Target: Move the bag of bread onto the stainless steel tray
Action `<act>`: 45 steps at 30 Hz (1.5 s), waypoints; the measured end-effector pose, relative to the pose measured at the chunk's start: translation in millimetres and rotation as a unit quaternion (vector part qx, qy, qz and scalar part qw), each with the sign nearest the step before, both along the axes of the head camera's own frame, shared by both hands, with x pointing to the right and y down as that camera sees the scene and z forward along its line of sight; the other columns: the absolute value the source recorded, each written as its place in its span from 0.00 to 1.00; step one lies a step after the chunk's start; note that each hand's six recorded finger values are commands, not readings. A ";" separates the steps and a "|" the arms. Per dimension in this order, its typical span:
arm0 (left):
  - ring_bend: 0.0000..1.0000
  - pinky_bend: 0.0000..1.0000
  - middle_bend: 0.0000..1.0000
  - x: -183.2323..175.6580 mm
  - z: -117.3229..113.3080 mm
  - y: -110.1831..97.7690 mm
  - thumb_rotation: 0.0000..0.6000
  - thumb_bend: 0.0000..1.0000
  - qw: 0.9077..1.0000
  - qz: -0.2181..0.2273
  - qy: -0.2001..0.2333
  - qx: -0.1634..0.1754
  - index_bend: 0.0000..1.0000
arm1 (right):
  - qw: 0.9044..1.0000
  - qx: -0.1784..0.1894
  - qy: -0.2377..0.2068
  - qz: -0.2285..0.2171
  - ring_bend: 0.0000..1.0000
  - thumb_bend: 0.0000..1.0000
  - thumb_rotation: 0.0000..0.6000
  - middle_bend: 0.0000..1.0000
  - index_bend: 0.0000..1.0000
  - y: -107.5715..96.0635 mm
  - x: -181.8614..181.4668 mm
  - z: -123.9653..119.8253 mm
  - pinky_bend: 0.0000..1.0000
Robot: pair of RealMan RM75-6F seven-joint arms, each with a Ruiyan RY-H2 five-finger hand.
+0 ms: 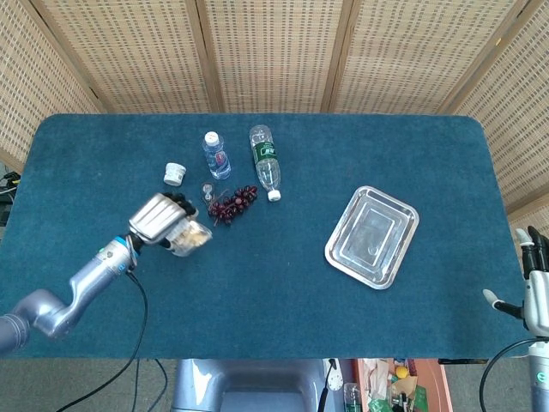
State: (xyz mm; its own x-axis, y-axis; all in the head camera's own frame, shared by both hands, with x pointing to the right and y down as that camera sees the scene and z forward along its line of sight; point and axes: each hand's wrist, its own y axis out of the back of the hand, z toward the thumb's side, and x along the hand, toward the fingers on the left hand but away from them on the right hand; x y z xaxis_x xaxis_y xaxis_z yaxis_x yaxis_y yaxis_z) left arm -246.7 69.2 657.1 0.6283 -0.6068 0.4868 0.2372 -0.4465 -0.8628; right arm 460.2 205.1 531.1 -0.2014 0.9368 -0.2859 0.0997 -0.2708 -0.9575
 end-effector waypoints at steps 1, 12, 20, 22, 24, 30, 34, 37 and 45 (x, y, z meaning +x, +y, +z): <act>0.30 0.40 0.51 15.0 -4.7 6.0 1.00 0.00 1.000 0.024 0.009 0.006 0.46 | 1.000 0.000 0.000 0.001 0.00 0.00 1.00 0.00 0.00 0.3 0.3 -0.5 0.00; 0.17 0.33 0.22 140.8 16.2 37.4 1.00 0.00 0.982 0.177 0.050 0.052 0.16 | 1.000 0.001 0.000 0.017 0.00 0.00 1.00 0.00 0.00 2.4 10.9 -3.7 0.00; 0.00 0.04 0.00 148.8 13.2 33.4 1.00 0.00 0.979 0.173 0.085 0.067 0.00 | 1.000 -0.007 0.002 0.013 0.00 0.00 1.00 0.00 0.00 5.2 15.4 -3.9 0.00; 0.00 0.02 0.00 133.7 5.3 24.0 1.00 0.00 0.983 0.144 0.092 0.070 0.00 | 1.000 -0.009 0.000 0.002 0.00 0.00 1.00 0.00 0.00 5.2 11.7 -2.6 0.00; 0.00 0.01 0.00 112.3 -1.4 13.2 1.00 0.00 0.987 0.109 0.091 0.069 0.00 | 1.000 -0.011 -0.003 -0.013 0.00 0.00 1.00 0.00 0.00 4.0 6.1 -0.3 0.00; 0.00 0.00 0.00 18.6 -28.3 -15.5 1.00 0.00 0.996 -0.016 0.056 0.064 0.00 | 0.994 -0.020 -0.004 -0.110 0.00 0.00 1.00 0.00 0.00 -7.4 -26.6 9.7 0.00; 0.00 0.00 0.00 -58.5 -50.4 -13.9 1.00 0.00 0.990 -0.125 0.038 0.051 0.00 | 0.977 -0.026 -0.013 -0.210 0.00 0.00 1.00 0.00 0.00 -21.0 -65.5 17.5 0.00; 0.00 0.00 0.00 -109.6 -62.5 1.7 1.00 0.00 0.976 -0.211 0.046 0.036 0.00 | 0.956 -0.039 -0.028 -0.290 0.00 0.00 1.00 0.00 0.00 -31.6 -102.1 26.9 0.00; 0.00 0.00 0.00 -199.2 -81.9 47.7 1.00 0.00 0.932 -0.361 0.021 0.033 0.00 | 0.858 -0.063 -0.025 -0.509 0.00 0.00 1.00 0.00 0.00 -53.3 -211.5 59.1 0.00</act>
State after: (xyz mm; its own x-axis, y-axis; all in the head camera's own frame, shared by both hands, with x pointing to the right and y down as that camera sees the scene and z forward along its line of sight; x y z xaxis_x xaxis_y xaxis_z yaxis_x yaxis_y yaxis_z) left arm -445.9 116.9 575.2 0.0616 -0.9070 0.4166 -0.1400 -0.4212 -0.8961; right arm 248.7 151.8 590.2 0.7184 0.5813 -0.3821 -0.2090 -0.3435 -0.9156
